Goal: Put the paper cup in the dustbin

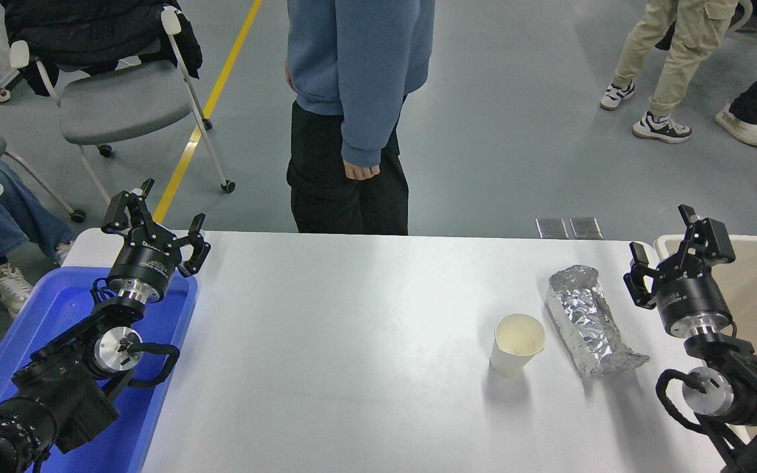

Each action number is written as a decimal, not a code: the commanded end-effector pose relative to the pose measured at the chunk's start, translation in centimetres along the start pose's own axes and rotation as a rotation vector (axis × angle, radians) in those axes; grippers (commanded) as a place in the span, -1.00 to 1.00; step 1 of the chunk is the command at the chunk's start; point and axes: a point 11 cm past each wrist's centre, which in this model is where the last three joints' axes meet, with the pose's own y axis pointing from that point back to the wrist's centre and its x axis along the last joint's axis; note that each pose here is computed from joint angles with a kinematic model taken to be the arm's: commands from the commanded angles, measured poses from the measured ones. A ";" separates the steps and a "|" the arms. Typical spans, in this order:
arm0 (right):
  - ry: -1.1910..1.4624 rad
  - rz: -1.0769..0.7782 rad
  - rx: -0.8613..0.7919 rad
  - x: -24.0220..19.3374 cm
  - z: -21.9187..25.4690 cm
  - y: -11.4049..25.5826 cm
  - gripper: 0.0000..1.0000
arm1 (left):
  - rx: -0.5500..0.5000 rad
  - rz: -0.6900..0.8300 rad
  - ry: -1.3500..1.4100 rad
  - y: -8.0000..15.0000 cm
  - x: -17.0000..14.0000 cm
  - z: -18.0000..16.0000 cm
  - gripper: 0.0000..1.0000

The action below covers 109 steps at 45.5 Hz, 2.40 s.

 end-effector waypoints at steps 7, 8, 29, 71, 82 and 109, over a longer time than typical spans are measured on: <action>0.107 -0.128 -0.150 -2.4 -1.1 -0.9 1.00 | 0.000 0.001 -0.001 0.0 0.0 0.0 1.00; 0.129 -0.144 -0.147 -2.6 -1.6 -1.1 1.00 | 0.001 0.001 -0.002 0.0 0.0 0.0 1.00; 0.760 -0.589 -0.200 -8.3 -5.8 -0.9 1.00 | 0.001 0.002 -0.002 0.0 0.1 0.0 1.00; 1.684 -1.298 -0.225 -18.0 -2.0 1.0 0.97 | 0.001 0.002 -0.002 0.0 0.1 0.0 1.00; 1.817 -1.307 -0.228 -17.4 -0.7 -0.3 0.99 | 0.000 0.000 0.000 0.0 0.0 0.0 1.00; 1.933 -1.326 -0.293 -13.1 3.9 0.1 0.94 | 0.001 0.001 -0.002 0.0 0.0 0.0 1.00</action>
